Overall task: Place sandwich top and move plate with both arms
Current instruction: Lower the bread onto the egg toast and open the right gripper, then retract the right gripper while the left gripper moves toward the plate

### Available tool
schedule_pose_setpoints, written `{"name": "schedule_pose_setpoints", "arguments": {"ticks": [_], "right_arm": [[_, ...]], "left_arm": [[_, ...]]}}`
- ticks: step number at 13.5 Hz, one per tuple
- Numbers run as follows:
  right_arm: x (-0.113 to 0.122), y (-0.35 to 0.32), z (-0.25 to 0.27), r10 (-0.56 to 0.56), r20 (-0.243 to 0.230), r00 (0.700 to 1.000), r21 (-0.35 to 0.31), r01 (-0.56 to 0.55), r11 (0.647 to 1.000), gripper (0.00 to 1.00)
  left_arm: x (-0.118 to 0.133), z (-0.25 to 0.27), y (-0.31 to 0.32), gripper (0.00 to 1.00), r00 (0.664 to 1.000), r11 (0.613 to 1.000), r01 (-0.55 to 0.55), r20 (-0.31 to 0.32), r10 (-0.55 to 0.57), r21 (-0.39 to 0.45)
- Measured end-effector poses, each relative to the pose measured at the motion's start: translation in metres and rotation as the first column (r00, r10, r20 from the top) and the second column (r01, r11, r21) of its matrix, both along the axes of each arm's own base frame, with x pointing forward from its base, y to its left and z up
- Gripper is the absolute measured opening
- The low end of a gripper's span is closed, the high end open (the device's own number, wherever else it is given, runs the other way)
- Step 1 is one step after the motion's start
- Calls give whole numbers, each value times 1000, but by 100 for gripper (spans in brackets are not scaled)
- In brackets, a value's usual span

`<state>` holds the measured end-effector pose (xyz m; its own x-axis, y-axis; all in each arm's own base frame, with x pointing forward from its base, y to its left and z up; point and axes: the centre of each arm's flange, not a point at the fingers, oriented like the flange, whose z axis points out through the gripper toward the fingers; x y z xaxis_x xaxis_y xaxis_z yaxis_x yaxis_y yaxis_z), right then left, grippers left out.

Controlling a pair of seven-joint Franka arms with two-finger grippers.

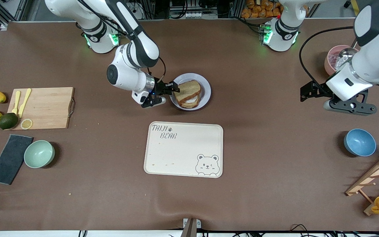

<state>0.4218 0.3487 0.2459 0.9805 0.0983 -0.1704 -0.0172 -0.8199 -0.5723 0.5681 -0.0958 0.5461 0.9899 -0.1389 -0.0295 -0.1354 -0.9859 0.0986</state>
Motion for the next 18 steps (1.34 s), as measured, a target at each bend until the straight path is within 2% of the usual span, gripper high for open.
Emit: {"name": "schedule_pose_setpoints", "arguments": {"ticks": [2,4,7,9,11,13,15,18], "right_arm": [[8,-4,4,-16,11,1000,4,16,1000,85],[25,-19,9,-47,23,999,9,47,999,100],[58,-52,22,-42,67,997,-17,43,999,100],[81,-83,41,-5,42,999,-18,5,1000,100],[110,-125,69,37,13,999,-26,-36,999,100],[133,-172,99,52,-12,999,-42,-53,998,100],[146,-209,119,53,-29,998,-62,-55,997,100],[160,-248,138,72,-14,997,-143,-73,987,100]], "left_arm": [[4,-13,9,100,999,999,-29,-39,27,-44],[8,-35,8,100,996,997,-16,-93,9,-76],[9,-74,5,100,979,981,54,-182,-89,-187],[9,-99,5,100,964,955,99,-211,-162,-279],[6,-122,1,100,947,918,146,-216,-238,-368],[3,-149,-6,100,928,862,176,-212,-307,-476],[5,-177,-17,100,919,820,160,-221,-328,-550],[9,-215,-59,100,920,767,116,-223,-323,-631]]}}
